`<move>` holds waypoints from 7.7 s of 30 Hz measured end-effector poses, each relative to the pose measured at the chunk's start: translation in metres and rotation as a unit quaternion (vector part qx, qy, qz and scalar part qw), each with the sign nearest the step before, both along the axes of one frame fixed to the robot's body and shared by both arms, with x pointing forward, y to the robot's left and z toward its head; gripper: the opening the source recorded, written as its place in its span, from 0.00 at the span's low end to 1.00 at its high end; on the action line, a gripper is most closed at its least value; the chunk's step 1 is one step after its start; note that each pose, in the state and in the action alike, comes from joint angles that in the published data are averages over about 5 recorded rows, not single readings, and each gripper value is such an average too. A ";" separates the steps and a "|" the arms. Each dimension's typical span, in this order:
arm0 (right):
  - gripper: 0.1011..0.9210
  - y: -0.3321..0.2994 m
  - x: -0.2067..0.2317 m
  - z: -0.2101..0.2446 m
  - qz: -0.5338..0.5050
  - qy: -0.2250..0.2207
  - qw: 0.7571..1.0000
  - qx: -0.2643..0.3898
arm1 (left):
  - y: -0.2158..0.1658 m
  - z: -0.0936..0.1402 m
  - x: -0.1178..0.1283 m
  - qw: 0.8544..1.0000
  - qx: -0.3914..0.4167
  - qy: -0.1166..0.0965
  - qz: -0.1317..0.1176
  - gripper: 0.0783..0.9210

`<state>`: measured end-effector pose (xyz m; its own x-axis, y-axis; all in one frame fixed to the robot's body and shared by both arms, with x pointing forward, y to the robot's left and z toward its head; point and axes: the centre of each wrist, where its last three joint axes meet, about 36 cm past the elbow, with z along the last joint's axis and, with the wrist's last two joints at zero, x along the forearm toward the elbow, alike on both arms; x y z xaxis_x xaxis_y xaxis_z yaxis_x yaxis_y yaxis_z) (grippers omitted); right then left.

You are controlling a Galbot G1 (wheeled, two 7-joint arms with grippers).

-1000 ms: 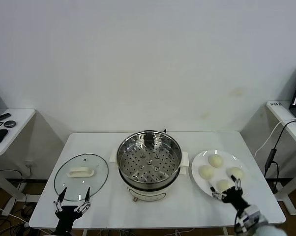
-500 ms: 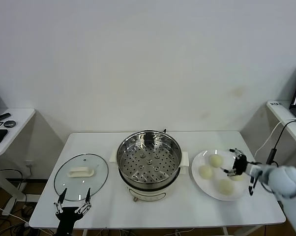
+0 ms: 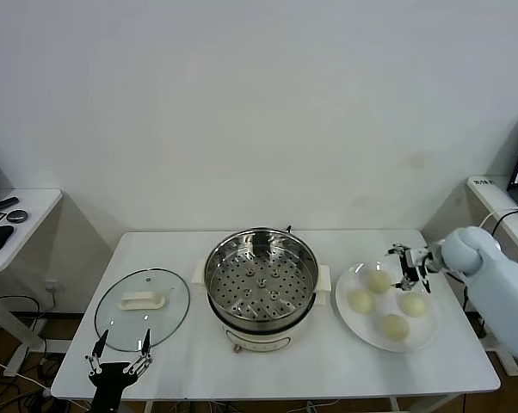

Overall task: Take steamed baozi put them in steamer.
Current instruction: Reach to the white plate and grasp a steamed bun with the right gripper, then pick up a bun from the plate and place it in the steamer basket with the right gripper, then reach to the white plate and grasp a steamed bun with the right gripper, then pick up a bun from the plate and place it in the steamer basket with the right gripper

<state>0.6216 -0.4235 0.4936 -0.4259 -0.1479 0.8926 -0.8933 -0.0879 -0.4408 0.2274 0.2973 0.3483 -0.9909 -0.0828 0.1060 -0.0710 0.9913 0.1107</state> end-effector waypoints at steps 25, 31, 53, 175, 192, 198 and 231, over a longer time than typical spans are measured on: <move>0.83 0.043 0.046 -0.046 -0.018 0.082 0.995 -0.059 | 0.009 -0.003 -0.001 1.000 0.007 -0.001 0.011 0.88; 0.73 0.046 0.047 -0.049 -0.024 0.084 0.994 -0.061 | 0.009 -0.004 -0.001 1.000 0.008 -0.002 0.012 0.88; 0.43 0.052 0.055 0.044 -0.001 0.040 0.999 -0.024 | 0.010 0.003 0.000 1.000 0.013 -0.008 0.004 0.88; 0.88 0.086 -0.009 0.024 0.047 0.131 0.989 -0.054 | 0.046 0.033 0.024 0.998 0.061 -0.025 0.007 0.88; 0.88 0.107 0.011 -0.031 0.045 0.146 0.987 -0.049 | 0.053 0.028 0.019 0.997 0.065 -0.025 0.016 0.88; 0.84 0.111 0.014 -0.040 0.036 0.148 0.987 -0.050 | 0.052 0.029 0.018 0.997 0.065 -0.026 0.016 0.88; 0.45 0.138 0.007 0.148 0.026 0.076 0.997 0.016 | 0.052 0.030 0.034 0.998 0.059 -0.038 0.005 0.88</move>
